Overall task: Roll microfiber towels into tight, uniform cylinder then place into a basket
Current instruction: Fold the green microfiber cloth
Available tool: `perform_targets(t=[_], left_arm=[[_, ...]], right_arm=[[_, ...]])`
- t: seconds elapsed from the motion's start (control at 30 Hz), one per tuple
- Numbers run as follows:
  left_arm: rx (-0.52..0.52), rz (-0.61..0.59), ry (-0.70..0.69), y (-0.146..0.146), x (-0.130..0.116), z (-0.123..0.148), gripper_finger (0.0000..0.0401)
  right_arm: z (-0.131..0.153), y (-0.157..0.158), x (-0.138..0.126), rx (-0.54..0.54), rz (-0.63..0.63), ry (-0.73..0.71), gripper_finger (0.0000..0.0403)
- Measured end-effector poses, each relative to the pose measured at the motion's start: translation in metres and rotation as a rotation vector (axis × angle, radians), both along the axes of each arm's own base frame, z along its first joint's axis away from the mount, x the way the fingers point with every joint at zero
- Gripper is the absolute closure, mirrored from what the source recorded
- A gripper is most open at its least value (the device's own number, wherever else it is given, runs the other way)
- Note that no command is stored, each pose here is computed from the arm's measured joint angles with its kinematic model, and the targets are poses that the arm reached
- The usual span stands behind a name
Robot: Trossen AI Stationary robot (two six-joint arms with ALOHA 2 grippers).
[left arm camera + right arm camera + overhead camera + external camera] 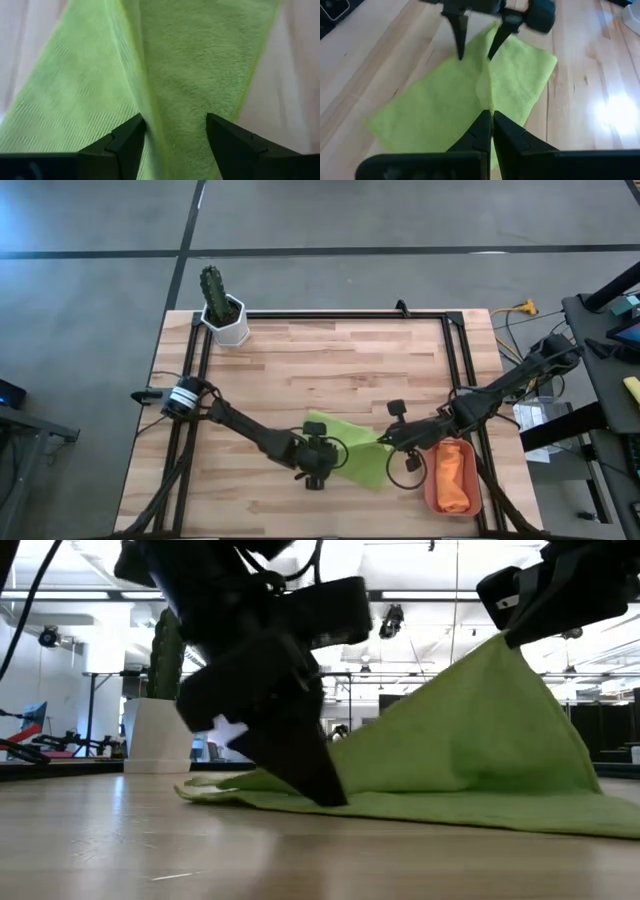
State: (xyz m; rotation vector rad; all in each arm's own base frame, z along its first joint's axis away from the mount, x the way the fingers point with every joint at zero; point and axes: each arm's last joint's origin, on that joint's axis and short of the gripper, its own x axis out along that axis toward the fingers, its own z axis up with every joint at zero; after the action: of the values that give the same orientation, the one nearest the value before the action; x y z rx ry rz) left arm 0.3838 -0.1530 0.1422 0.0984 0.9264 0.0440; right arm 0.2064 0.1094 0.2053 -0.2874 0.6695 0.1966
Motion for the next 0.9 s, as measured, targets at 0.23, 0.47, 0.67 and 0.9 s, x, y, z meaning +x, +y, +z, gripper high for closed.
perform_targets(t=[0.23, 0.47, 0.67, 0.9], left_arm=[[0.032, 0.031, 0.005, 0.005, -0.013, 0.028, 0.0206], [0.051, 0.051, 0.058, 0.006, -0.021, 0.03, 0.0206], [0.085, 0.145, 0.238, 0.009, -0.039, 0.018, 0.0206], [0.119, 0.2, 0.255, 0.002, -0.05, 0.018, 0.0206]], right_arm=[[0.002, -0.001, -0.003, 0.009, -0.008, 0.004, 0.0394], [0.002, 0.001, -0.004, 0.011, 0.002, 0.005, 0.0394], [0.001, 0.001, -0.005, 0.012, -0.006, 0.019, 0.0394], [0.001, 0.001, -0.005, 0.017, -0.01, 0.021, 0.0394]])
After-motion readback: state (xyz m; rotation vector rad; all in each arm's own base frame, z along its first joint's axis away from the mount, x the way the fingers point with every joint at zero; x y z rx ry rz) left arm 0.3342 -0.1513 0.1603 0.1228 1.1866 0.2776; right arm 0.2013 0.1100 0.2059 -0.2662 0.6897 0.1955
